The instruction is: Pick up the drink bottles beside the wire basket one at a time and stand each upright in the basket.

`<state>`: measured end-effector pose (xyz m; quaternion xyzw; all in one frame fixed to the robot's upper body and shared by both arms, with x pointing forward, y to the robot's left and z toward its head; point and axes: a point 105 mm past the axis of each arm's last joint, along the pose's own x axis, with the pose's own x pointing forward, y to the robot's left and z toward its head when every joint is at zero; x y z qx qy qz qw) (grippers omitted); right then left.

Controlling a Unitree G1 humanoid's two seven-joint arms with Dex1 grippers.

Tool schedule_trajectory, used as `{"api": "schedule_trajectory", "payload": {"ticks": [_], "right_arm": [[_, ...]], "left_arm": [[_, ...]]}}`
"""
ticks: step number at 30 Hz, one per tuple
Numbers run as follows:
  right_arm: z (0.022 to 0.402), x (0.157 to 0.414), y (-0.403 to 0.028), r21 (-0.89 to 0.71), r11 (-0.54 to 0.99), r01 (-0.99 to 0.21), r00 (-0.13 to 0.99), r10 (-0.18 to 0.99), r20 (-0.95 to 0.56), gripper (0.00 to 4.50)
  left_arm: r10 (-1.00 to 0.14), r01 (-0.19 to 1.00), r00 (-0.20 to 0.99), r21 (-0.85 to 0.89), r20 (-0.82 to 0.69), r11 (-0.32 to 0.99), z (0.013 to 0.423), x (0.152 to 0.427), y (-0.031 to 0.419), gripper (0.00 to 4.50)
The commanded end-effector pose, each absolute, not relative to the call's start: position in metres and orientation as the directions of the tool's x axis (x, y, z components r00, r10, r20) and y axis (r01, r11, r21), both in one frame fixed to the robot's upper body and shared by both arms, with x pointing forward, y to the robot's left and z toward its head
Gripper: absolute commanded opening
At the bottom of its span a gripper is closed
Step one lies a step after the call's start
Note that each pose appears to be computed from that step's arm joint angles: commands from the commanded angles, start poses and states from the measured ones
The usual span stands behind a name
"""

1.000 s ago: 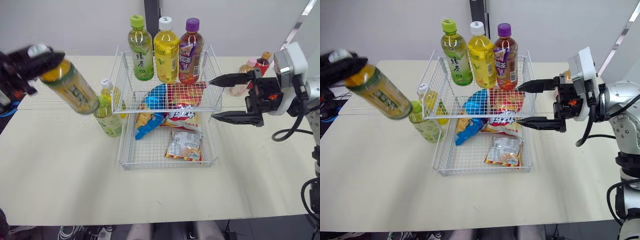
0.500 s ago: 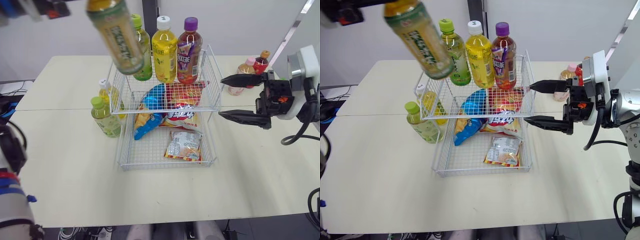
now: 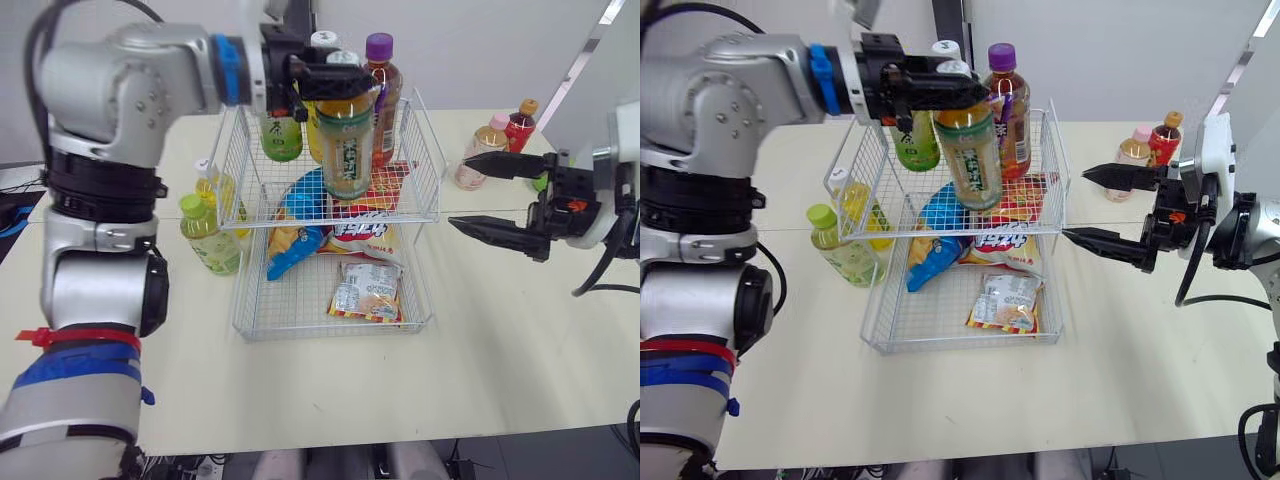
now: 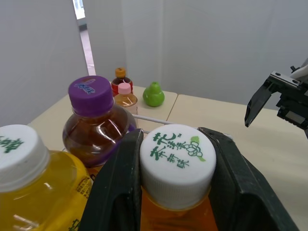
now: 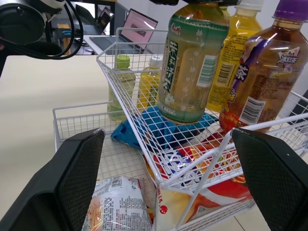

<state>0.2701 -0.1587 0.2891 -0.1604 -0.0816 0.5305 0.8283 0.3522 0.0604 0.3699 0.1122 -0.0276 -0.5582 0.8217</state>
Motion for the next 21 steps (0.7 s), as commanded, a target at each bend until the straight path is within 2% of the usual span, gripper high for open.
{"api": "schedule_trajectory", "payload": {"ticks": [1, 18, 21], "right_arm": [[0.301, 0.26, -0.159, -0.398, 0.39, -0.83, 0.428, 0.904, -0.006, 4.5], [0.301, 0.26, -0.16, -0.386, 0.424, -0.819, 0.459, 0.889, 0.003, 4.5], [0.3, 0.259, -0.162, -0.383, 0.427, -0.819, 0.461, 0.887, 0.003, 4.5]], "left_arm": [[-0.927, 0.893, 0.374, 0.277, -0.025, 0.353, 0.387, 0.351, 0.059, 1.37], [-0.947, 0.929, 0.318, 0.214, -0.048, 0.301, 0.381, 0.36, 0.039, 1.37], [-0.954, 0.933, 0.298, 0.22, -0.034, 0.284, 0.388, 0.357, 0.04, 2.32]]}}
